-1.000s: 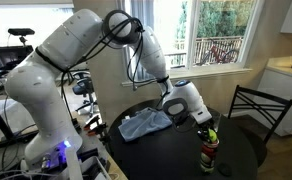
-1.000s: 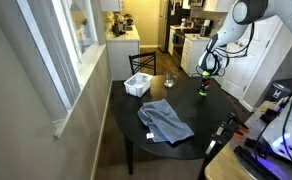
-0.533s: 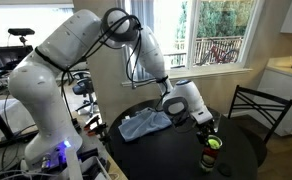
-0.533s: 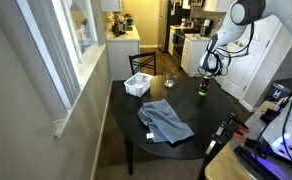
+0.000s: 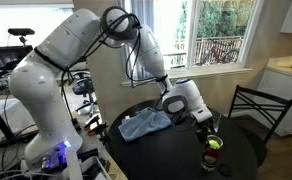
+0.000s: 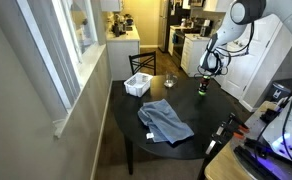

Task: Put the tennis ball into the cylinder

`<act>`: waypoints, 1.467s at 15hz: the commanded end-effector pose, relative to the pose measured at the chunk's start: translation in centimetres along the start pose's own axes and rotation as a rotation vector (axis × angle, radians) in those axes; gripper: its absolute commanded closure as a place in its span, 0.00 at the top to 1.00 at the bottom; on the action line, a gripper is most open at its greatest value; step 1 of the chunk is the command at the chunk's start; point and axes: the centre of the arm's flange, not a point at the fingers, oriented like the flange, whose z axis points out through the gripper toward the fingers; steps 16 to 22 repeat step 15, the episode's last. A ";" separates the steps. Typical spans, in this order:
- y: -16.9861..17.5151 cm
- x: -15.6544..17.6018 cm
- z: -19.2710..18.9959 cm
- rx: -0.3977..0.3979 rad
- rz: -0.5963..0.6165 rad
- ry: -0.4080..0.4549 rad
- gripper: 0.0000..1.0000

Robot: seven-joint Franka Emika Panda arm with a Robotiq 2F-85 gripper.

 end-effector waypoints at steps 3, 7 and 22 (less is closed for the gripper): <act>0.2 -0.9 -2.8 0.011 0.005 -0.050 1.00; -0.6 -1.0 -1.3 0.018 0.006 -0.028 1.00; -0.5 -1.1 -1.4 0.017 0.008 -0.030 1.00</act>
